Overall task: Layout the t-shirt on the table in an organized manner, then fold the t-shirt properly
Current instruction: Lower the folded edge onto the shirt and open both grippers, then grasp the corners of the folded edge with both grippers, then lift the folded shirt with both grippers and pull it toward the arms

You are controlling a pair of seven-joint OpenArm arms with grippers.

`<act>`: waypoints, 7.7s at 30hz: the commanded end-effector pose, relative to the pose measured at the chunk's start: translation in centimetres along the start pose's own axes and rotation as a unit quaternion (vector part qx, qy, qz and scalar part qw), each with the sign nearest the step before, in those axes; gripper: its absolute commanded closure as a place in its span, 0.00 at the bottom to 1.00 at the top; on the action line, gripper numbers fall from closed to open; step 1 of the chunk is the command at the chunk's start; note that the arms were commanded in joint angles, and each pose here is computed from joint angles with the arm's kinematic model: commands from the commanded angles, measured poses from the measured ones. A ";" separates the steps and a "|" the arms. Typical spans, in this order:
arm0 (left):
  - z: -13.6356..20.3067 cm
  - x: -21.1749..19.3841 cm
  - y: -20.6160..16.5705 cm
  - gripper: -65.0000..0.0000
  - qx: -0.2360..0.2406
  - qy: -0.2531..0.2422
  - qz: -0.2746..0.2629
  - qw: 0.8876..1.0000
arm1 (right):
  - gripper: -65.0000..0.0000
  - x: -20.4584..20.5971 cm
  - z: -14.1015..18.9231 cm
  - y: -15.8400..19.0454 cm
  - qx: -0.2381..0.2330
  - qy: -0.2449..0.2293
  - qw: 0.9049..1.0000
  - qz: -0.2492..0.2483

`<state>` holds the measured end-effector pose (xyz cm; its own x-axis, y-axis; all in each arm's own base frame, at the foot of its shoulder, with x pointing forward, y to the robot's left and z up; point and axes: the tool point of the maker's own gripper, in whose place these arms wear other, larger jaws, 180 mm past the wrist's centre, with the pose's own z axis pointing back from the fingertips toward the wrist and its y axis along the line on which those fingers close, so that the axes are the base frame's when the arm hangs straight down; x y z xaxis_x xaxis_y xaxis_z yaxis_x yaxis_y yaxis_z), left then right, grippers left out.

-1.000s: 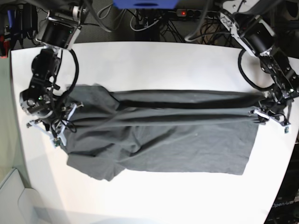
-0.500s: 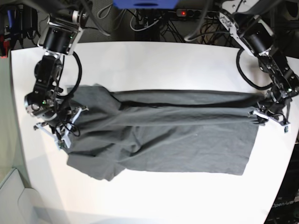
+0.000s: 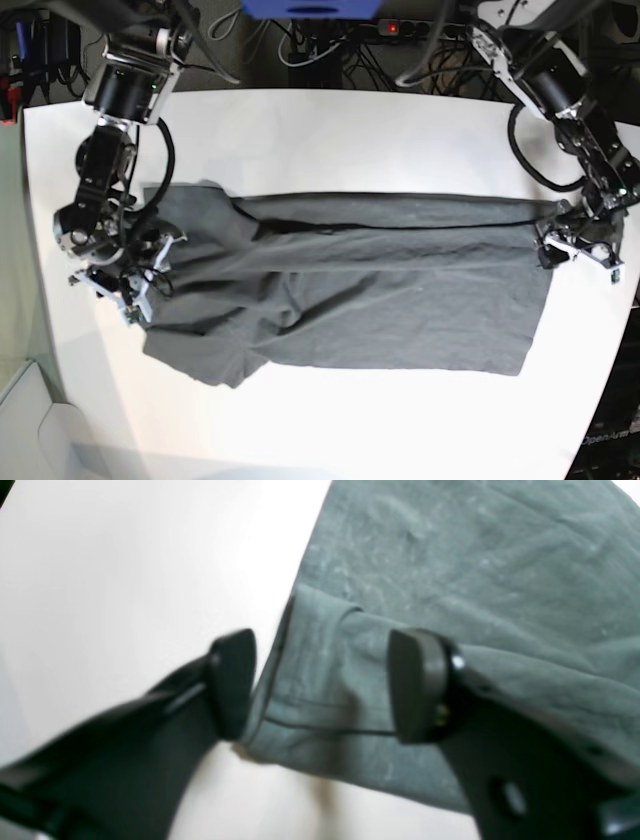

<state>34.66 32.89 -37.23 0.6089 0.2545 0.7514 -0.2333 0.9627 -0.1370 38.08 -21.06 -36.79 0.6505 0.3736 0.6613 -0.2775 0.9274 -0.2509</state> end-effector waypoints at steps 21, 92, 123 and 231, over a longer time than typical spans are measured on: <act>2.5 -0.5 3.1 0.34 0.036 -0.022 -0.014 0.999 | 0.33 -4.0 6.6 -1.2 -0.068 0.011 0.997 0.032; 0.8 -4.5 1.5 0.26 0.002 0.006 -0.039 0.999 | 0.33 -6.4 6.3 -1.5 -0.070 0.034 0.997 -0.008; 0.8 -5.1 1.6 0.99 0.004 0.015 -0.037 0.999 | 0.33 -5.6 4.8 -2.1 -0.063 0.032 0.997 -0.021; 6.0 2.2 8.0 0.99 0.076 0.077 -0.171 0.979 | 0.99 0.1 10.6 -1.4 -0.024 0.054 0.958 0.280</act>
<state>28.31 39.52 -35.30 0.8171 -0.0302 0.5757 -0.0870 0.9807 0.1749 30.39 -21.73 -30.09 0.4796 0.8092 0.3393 -0.6024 0.5848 -0.5432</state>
